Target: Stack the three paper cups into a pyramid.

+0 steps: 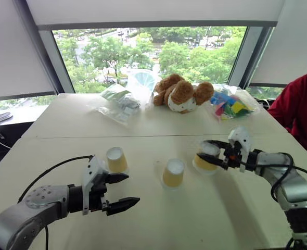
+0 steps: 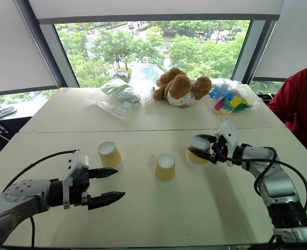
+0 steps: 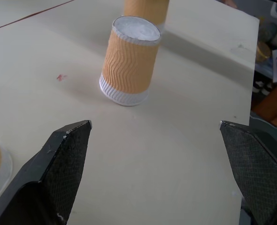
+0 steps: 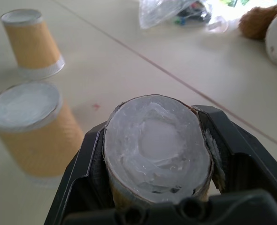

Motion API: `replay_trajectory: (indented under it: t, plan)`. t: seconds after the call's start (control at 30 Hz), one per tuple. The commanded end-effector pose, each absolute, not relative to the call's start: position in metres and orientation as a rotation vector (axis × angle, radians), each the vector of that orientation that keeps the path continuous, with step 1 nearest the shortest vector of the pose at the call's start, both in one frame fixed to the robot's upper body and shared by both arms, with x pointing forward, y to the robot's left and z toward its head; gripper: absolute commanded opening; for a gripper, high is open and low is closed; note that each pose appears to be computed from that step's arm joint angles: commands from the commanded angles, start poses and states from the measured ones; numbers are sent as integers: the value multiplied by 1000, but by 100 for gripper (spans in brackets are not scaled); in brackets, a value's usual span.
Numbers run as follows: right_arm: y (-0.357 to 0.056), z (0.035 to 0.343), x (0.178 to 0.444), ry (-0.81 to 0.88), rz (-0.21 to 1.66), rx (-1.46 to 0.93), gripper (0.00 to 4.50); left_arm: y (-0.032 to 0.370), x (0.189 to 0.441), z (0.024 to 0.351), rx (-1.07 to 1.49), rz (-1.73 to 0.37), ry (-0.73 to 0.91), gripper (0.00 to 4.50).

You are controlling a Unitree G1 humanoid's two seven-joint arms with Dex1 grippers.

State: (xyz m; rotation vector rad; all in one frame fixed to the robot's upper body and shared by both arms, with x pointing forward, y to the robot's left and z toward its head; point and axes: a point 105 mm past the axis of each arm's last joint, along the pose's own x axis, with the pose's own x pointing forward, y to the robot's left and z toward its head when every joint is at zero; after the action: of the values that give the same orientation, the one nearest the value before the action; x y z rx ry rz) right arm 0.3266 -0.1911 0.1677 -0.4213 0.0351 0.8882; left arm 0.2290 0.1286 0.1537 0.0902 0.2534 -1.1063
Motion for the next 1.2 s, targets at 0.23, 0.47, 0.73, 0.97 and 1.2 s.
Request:
replay_trajectory:
  t: [0.23,0.47,0.73,0.97,1.2]
  plan:
    - [-169,156,311,23,983,-427,218,130,228,157,117,-1125,236,450]
    - [-160,148,310,15,1026,-457,218,133,228,157,132,-1118,246,450]
    - [-155,139,313,23,1022,-444,268,135,230,159,137,-1109,249,450]
    - [-161,149,315,3,996,-444,449,144,236,160,127,-1066,246,450]
    - [-163,206,303,-117,959,-381,449,166,249,174,99,-962,200,450]
